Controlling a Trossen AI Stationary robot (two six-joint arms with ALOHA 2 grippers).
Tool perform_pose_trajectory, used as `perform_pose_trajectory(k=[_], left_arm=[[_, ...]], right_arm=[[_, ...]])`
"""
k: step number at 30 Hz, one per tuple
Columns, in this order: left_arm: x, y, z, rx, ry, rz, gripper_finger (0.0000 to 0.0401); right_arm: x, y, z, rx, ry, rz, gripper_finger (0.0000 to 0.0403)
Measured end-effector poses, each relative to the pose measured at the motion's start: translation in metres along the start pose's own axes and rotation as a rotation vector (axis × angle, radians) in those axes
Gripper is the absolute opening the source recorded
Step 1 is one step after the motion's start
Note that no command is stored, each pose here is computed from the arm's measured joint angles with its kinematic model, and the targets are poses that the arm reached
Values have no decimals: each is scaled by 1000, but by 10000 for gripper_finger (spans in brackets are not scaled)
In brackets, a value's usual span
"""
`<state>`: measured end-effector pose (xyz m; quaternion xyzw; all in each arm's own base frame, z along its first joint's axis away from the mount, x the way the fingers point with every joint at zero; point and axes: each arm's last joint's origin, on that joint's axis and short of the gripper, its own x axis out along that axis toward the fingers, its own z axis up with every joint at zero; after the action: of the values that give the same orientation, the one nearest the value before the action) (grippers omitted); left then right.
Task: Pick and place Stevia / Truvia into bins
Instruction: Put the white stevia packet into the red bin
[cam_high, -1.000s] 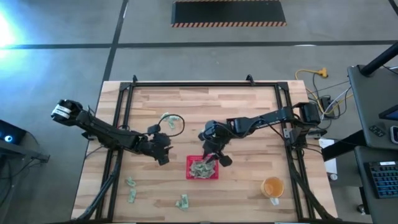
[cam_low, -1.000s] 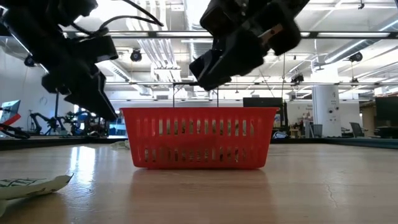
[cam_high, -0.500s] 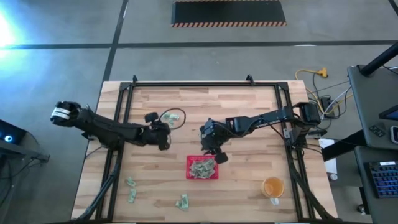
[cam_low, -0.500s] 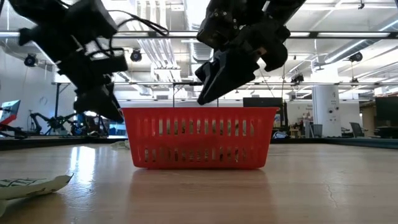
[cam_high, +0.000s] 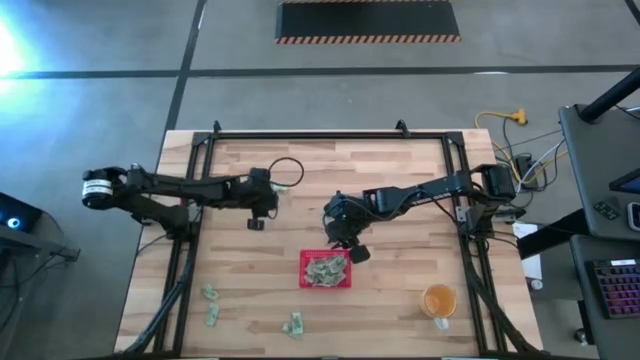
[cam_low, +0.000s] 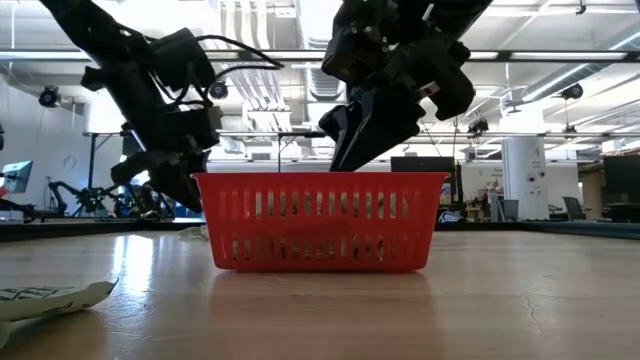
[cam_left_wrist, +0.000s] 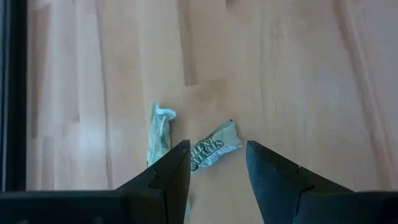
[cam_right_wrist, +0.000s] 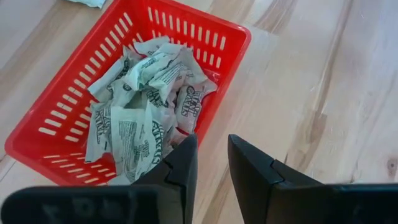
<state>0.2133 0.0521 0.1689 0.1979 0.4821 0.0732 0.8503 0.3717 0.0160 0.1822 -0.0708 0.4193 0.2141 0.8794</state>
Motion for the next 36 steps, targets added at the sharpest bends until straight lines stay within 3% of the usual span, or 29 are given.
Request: perform_pose_trajectory(k=[5, 11, 20, 25, 36], left_arm=[[2, 7, -3, 87, 3, -1, 139], [19, 9, -4, 89, -13, -43, 139], [49, 7, -1, 105, 82, -104, 139], [51, 9, 3, 102, 89, -106, 139], [14, 17, 5, -115, 135, -111, 139]], right_arm=[[0, 0, -1, -4, 2, 1, 84], [0, 0, 0, -9, -5, -1, 74], [0, 0, -1, 8, -3, 1, 68], [1, 0, -2, 0, 0, 2, 72], [2, 0, -4, -10, 5, 3, 68]])
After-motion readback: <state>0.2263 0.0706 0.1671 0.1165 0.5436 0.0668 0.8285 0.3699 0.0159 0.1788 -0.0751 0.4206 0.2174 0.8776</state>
